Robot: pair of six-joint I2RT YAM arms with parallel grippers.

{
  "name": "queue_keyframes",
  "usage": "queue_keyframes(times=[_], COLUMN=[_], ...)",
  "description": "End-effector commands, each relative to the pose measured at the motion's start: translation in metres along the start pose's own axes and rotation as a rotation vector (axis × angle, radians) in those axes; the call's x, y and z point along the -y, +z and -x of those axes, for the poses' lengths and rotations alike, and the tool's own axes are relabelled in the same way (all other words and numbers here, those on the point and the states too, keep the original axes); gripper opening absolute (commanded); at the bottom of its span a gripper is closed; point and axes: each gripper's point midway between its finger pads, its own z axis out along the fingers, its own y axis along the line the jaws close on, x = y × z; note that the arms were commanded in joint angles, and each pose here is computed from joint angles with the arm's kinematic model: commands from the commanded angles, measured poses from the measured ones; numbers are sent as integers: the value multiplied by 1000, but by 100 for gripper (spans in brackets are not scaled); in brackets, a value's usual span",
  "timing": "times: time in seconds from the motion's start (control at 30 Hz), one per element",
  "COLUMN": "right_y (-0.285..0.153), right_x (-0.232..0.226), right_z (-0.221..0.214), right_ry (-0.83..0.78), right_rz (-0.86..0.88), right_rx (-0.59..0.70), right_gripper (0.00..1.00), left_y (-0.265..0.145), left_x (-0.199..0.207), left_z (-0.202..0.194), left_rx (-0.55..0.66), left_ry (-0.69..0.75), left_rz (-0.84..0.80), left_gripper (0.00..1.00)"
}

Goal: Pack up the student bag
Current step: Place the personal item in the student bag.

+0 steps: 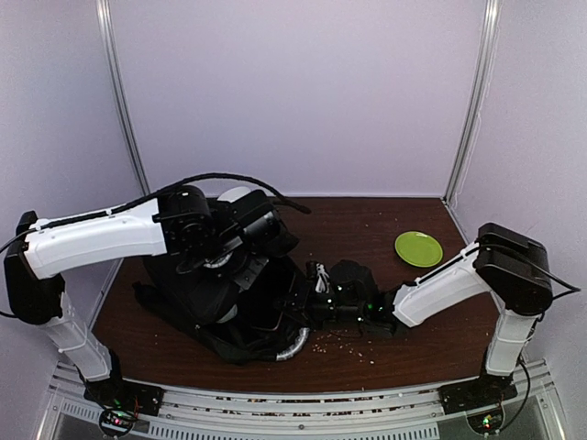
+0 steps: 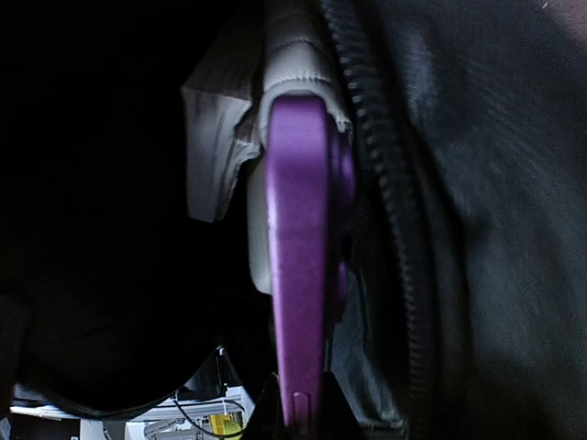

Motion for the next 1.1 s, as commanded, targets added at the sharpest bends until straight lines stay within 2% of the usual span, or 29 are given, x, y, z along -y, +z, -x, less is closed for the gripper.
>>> queue_keyframes(times=[0.0, 0.17, 0.3, 0.4, 0.47, 0.57, 0.77, 1.07], right_y=[19, 31, 44, 52, 50, 37, 3, -68], right_x=[-29, -11, 11, 18, 18, 16, 2, 35], right_z=[11, 31, 33, 26, 25, 23, 23, 20], right_ry=[-7, 19, 37, 24, 12, -8, -99, -275], right_rz=[99, 24, -71, -110, -121, -135, -190, -395], right_rx=[27, 122, 112, 63, 55, 55, 45, 54], right_gripper=[0, 0, 1, 32, 46, 55, 62, 62], left_y=[-17, -13, -9, -6, -5, -3, 1, 7], left_x=[14, 23, 30, 34, 35, 36, 39, 53], left_z=[26, 26, 25, 25, 24, 25, 25, 26], left_rx=[102, 98, 90, 89, 87, 88, 86, 95], left_ry=[-107, -123, -127, -129, -127, -126, -119, -110], left_rz=[-131, -166, -188, -197, -197, -198, -198, -251], left_gripper=[0, 0, 0, 0, 0, 0, 0, 0])
